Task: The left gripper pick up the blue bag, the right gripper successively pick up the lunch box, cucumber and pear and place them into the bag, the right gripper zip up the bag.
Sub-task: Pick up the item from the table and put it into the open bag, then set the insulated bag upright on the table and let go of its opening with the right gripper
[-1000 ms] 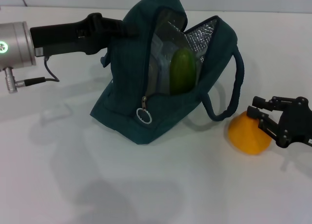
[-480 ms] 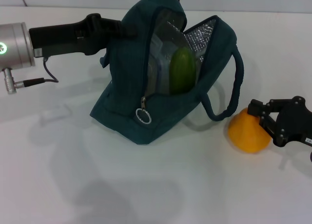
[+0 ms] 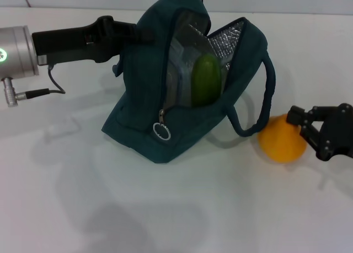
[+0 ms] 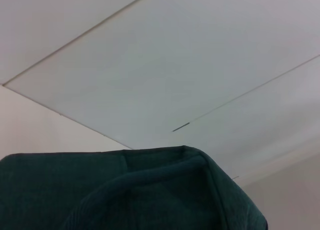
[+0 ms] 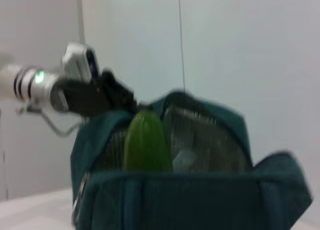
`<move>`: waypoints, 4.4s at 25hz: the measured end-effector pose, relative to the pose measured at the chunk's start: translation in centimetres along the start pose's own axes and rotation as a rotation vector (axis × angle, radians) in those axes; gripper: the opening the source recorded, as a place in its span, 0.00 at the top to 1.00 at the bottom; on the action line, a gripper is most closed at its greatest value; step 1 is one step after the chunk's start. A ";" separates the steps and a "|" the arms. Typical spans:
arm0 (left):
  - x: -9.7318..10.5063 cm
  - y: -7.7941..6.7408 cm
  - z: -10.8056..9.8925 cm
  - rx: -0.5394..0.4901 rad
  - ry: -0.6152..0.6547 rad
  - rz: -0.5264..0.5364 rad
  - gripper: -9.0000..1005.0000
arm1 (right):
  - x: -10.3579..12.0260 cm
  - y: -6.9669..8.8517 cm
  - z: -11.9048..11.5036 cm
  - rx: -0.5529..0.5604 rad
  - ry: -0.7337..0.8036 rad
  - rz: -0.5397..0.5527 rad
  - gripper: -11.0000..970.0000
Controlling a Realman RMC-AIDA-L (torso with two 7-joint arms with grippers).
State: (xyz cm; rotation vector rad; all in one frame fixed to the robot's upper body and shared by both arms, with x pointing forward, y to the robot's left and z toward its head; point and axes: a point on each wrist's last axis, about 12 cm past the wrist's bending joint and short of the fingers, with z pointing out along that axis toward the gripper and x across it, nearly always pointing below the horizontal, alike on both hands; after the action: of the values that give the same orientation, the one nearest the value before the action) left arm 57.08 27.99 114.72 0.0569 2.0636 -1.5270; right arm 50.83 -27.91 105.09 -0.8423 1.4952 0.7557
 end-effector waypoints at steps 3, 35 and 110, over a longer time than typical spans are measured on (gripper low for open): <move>0.0 0.0 0.0 0.000 0.000 0.005 0.93 | -0.9 -0.1 -0.7 0.009 -0.081 0.006 0.94; 0.1 -0.5 1.2 0.030 0.019 0.010 0.93 | -9.7 -1.1 11.3 -0.304 -0.218 -0.244 0.87; 1.8 0.8 -0.5 0.034 -0.017 -0.051 0.93 | -3.3 -4.4 1.3 0.421 -0.283 -0.013 0.10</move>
State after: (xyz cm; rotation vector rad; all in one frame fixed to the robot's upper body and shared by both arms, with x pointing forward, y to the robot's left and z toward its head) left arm 55.64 28.22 113.33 0.0047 2.0403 -1.5878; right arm 55.36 -28.84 108.27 -0.4078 1.3266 0.4991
